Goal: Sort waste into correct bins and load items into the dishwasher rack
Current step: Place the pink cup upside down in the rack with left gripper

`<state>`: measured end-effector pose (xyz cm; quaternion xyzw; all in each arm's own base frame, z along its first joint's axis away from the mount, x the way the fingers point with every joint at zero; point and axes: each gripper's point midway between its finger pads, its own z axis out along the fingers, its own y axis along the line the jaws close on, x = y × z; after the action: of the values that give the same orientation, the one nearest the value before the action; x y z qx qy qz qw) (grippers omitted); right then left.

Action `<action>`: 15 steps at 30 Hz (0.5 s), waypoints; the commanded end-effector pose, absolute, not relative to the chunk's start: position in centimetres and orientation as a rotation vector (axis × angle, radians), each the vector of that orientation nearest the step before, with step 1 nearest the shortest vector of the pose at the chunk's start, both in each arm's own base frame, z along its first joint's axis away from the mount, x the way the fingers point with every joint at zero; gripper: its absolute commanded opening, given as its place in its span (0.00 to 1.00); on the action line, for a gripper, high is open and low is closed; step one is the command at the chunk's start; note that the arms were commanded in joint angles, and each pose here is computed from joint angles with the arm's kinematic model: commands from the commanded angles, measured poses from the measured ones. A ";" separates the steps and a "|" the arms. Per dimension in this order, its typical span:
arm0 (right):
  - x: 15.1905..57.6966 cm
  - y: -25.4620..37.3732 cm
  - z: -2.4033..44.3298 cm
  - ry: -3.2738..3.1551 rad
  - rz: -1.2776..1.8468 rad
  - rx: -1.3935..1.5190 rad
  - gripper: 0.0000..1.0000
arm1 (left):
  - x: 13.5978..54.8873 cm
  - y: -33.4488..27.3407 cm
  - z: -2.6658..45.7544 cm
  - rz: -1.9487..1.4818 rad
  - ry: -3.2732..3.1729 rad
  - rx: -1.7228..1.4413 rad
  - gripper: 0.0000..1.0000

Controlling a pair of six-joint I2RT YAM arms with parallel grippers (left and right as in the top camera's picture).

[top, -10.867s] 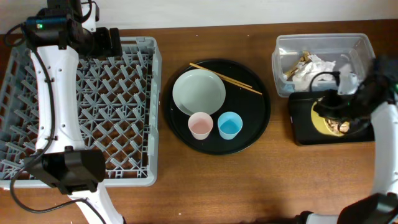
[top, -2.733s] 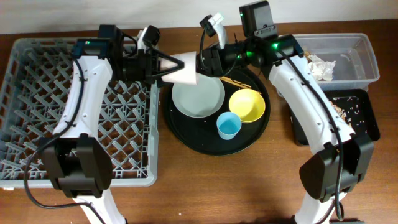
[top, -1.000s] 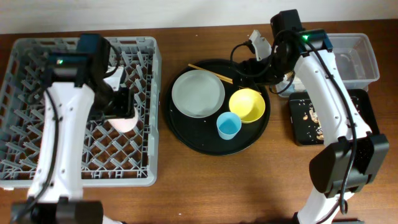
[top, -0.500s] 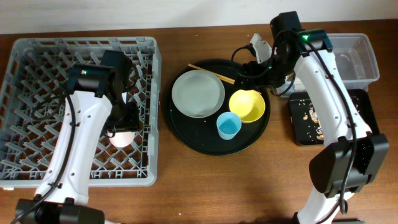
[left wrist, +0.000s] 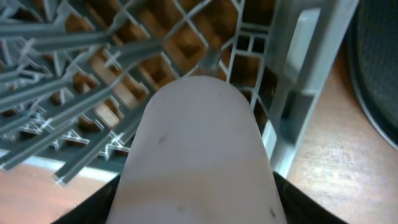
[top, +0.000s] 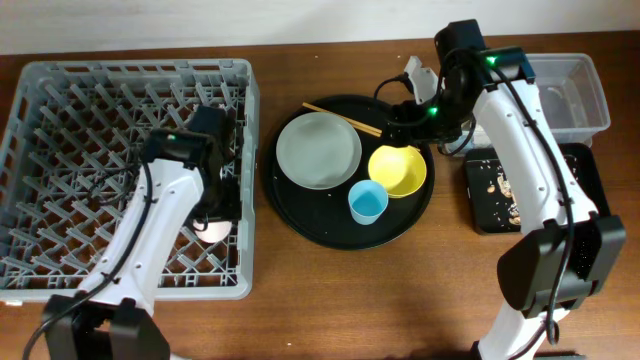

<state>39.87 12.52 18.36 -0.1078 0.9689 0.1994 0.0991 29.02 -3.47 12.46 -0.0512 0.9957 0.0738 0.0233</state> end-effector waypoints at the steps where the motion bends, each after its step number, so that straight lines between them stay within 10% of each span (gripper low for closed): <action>1: 39.8 12.6 18.9 2.853 0.572 -0.328 0.75 | 27.9 -3.1 10.8 0.260 3.106 -0.174 0.36; 7: 39.8 12.6 18.9 2.854 0.573 -0.327 0.75 | 28.2 -3.1 10.5 0.254 3.096 -0.174 0.63; 15: 39.8 12.6 18.9 2.853 0.573 -0.328 0.75 | 26.5 -3.2 13.0 0.228 3.123 -0.175 0.54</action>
<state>39.86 12.48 18.33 -0.1076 0.9692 0.1981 0.0988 26.21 -2.88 11.03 -0.0485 0.9946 0.0872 -0.0287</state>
